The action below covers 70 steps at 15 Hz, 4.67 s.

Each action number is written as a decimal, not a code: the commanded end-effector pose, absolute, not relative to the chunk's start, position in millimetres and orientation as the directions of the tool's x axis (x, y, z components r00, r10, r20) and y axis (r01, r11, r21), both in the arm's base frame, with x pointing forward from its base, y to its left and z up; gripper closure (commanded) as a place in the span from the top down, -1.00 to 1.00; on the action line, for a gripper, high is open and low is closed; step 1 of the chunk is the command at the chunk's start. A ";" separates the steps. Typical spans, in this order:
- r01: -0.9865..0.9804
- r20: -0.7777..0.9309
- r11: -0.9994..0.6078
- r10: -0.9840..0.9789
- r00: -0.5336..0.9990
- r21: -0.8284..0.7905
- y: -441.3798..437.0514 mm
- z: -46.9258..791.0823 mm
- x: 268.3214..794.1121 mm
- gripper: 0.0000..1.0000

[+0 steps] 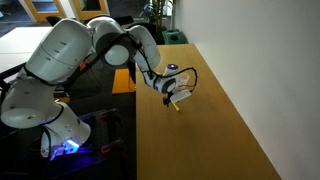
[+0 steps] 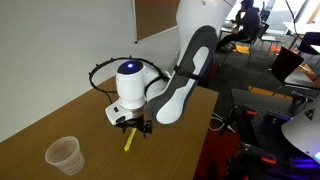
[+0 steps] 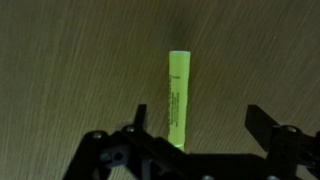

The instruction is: Put the yellow marker inside the cup

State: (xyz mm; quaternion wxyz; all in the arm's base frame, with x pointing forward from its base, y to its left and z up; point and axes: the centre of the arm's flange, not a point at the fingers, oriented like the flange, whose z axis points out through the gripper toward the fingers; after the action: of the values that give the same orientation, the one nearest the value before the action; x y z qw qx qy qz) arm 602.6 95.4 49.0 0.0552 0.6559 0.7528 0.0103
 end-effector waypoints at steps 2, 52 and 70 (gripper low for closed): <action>0.982 -0.063 0.144 0.989 -0.137 0.121 94.0 51.8 617.2 1.00; 0.980 0.346 0.171 0.918 -0.196 0.101 53.7 165.6 659.6 -0.90; 0.906 0.670 0.370 0.622 -0.405 0.204 76.3 178.8 675.0 -0.90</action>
State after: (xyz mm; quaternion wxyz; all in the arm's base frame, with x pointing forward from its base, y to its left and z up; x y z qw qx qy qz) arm 664.2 77.4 177.2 -0.2289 0.4981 0.7963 0.2557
